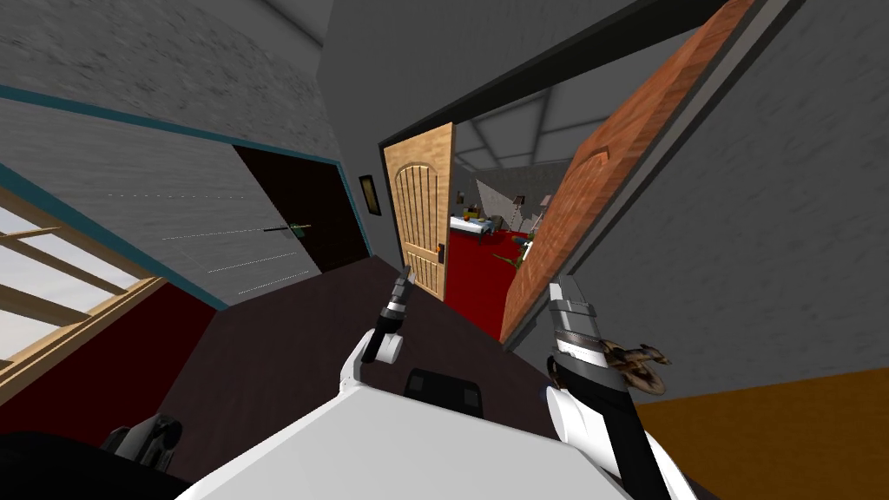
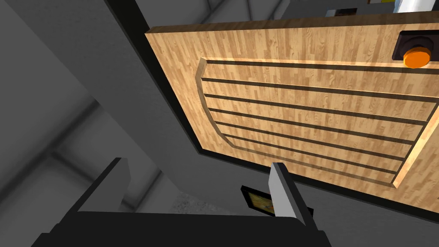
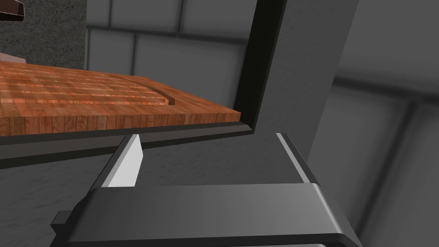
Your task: Push the door open
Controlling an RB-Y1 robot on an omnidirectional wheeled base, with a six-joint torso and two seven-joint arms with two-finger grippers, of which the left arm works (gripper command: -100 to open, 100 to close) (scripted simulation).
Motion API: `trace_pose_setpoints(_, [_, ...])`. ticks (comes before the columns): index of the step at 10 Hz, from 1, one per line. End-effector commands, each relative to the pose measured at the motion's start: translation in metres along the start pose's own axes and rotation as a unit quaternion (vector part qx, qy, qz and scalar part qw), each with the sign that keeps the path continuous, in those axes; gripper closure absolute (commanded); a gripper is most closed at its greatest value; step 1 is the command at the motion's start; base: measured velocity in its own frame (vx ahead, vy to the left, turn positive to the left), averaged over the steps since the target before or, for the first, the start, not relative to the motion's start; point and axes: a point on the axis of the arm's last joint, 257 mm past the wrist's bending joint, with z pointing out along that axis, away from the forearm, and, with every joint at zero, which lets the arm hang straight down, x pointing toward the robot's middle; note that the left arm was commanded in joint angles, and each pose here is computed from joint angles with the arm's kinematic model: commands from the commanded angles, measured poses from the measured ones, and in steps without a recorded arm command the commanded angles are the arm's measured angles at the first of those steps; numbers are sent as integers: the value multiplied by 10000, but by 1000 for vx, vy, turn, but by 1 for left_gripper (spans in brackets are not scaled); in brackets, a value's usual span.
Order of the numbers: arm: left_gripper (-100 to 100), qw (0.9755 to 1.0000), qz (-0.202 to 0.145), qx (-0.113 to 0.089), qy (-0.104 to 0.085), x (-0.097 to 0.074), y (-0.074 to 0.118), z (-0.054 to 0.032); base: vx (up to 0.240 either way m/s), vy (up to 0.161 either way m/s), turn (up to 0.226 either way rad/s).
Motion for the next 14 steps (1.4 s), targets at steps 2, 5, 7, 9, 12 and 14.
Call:
trace_pose_setpoints(2, [-100, 9998, -116, -148, 112, 111, 205, 51, 62, 64, -23])
trace_pose_setpoints(5, [-100, 9990, -221, -326, 219, 220, 433, 93, 76, 72, -19])
trace_pose_setpoints(7, [-100, 9984, -273, -409, 274, 276, 539, 117, 66, 70, -27])
trace_pose_setpoints(9, [-100, 9970, -368, -564, 383, 391, 736, 167, 63, 63, -20])
trace_pose_setpoints(12, [-100, 9952, -459, -716, 493, 511, 922, 219, 68, 75, -23])
trace_pose_setpoints(14, [-100, 9931, -542, -853, 602, 630, 1086, 275, 83, 75, -32])
